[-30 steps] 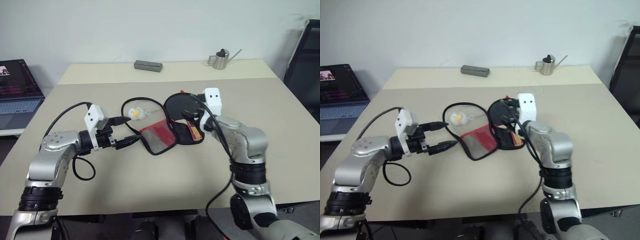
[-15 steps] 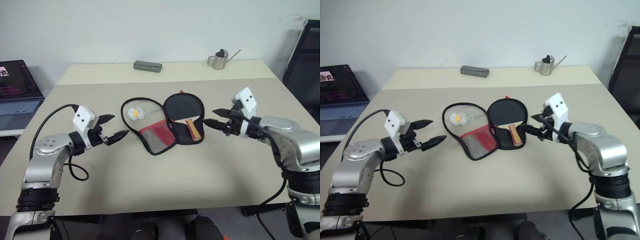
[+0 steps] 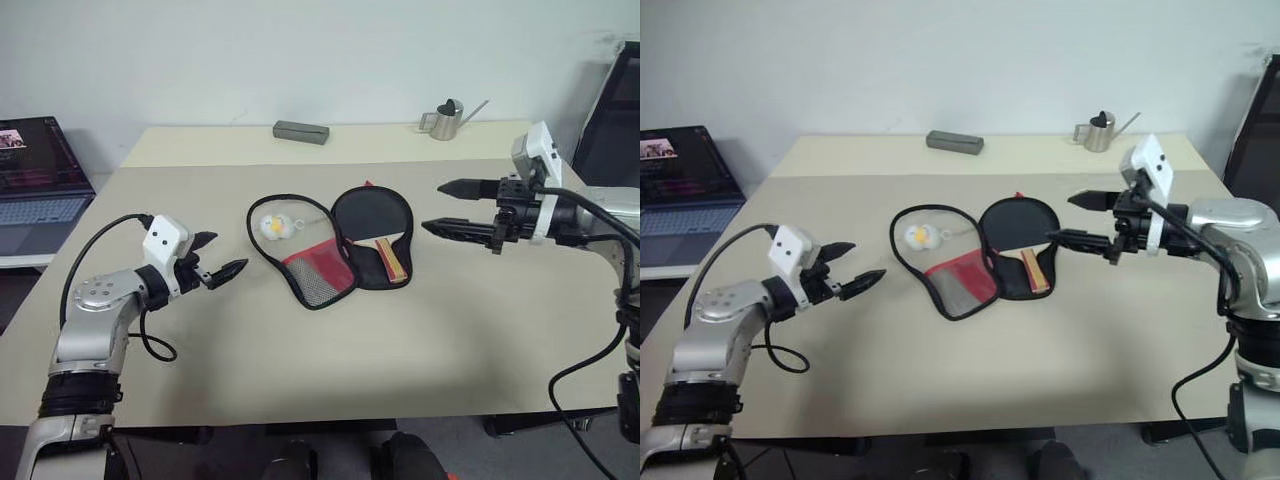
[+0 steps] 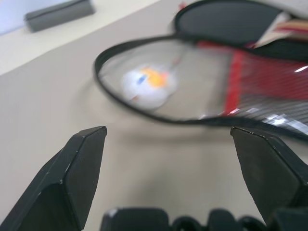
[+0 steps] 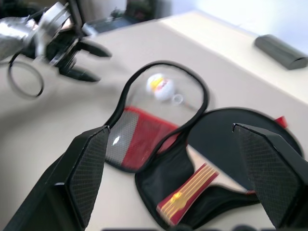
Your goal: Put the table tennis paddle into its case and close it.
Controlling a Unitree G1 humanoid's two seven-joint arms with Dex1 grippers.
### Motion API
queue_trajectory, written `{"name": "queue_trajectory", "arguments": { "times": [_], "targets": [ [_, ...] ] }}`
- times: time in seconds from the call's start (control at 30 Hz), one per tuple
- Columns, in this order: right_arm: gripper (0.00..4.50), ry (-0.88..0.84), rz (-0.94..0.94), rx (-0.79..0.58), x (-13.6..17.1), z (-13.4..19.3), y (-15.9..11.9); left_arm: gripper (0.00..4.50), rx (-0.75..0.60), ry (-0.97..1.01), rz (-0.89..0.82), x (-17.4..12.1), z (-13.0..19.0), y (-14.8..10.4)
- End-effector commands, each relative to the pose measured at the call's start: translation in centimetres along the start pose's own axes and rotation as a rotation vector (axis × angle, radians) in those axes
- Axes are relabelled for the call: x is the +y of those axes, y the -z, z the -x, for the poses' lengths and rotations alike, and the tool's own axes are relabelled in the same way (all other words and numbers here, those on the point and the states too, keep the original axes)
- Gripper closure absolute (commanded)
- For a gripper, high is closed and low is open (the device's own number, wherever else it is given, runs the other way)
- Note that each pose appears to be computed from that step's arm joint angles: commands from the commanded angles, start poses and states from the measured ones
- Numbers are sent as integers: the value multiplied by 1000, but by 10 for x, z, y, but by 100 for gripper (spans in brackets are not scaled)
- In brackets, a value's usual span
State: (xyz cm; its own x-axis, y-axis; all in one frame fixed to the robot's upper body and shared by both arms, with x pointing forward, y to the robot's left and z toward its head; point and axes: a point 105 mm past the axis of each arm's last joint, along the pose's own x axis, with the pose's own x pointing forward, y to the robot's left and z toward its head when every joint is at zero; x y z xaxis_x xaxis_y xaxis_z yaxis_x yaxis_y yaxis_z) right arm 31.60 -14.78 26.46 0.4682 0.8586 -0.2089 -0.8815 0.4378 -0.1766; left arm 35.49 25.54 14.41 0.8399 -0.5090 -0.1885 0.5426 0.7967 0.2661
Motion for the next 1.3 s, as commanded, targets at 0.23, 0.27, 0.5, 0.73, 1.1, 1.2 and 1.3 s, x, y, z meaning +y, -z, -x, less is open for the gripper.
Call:
{"name": "queue_trajectory", "arguments": {
  "times": [0.23,0.27,0.5,0.73,1.1,1.2,1.3],
  "targets": [
    [3,-23,121,-33,2,7,-20,0,37,-33,-28,5,-24,10],
    [3,-23,121,-34,2,7,-20,0,45,-34,-24,5,-28,13],
    [3,-37,134,-31,4,8,-21,0,75,36,11,-14,-64,24],
    [3,-51,155,-7,6,17,-20,0,70,164,11,-39,-91,21],
    [3,53,156,20,-11,34,-15,0,-75,272,-104,-54,-122,-44],
    [3,102,169,28,-24,43,-16,0,-104,292,-126,-58,-125,-54],
    [3,120,182,37,-31,48,-15,0,-113,306,-133,-62,-127,-57]
  ]
}}
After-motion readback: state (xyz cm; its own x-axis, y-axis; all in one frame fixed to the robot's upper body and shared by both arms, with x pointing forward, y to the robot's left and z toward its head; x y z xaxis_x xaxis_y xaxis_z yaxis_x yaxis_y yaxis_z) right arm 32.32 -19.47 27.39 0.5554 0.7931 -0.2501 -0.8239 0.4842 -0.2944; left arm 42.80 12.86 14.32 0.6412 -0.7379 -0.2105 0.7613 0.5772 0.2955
